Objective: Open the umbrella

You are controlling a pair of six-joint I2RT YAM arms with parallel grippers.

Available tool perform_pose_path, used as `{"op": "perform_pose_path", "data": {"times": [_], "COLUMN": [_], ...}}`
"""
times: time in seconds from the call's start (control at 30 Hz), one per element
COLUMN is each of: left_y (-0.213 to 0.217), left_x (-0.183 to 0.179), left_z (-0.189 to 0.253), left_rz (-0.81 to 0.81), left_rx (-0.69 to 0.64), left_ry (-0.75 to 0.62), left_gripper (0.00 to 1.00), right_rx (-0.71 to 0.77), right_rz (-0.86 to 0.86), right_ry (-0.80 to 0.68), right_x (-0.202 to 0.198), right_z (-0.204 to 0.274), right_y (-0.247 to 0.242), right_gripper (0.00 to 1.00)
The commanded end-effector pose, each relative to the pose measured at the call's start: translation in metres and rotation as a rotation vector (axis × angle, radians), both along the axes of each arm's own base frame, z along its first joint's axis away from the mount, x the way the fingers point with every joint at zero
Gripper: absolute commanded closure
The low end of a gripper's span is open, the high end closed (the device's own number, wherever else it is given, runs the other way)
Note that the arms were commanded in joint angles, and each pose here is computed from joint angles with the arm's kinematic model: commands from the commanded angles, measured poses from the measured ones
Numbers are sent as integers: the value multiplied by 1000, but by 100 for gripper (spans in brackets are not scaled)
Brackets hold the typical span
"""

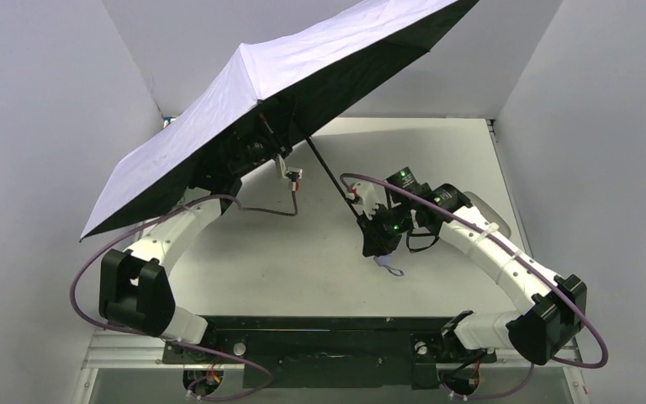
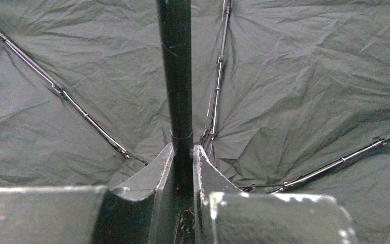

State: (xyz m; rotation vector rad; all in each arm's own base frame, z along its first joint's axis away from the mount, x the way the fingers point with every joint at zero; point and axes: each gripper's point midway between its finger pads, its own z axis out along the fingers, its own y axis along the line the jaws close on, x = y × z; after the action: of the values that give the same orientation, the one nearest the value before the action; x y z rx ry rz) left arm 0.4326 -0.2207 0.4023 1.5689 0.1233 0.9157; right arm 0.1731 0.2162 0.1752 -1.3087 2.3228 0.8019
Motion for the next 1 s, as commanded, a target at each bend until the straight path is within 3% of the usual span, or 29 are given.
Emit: {"op": "perform_pose_path", "data": {"times": [0.0, 0.33, 0.97], "left_y": [112, 152, 221], "left_x": [29, 43, 52], "left_z": [110, 124, 146], "left_rz": [472, 629, 802], "left_rx": [-211, -278, -320], "left_ry": [-298, -341, -379], "left_gripper": [91, 82, 85], "right_rx": [-76, -128, -244], "right_rz": [256, 289, 324], "right_ry": [31, 36, -21], "right_x": [-59, -65, -59], "right_z": [-7, -15, -23], "right_y": [-30, -43, -64], "right_gripper": [100, 100, 100]}}
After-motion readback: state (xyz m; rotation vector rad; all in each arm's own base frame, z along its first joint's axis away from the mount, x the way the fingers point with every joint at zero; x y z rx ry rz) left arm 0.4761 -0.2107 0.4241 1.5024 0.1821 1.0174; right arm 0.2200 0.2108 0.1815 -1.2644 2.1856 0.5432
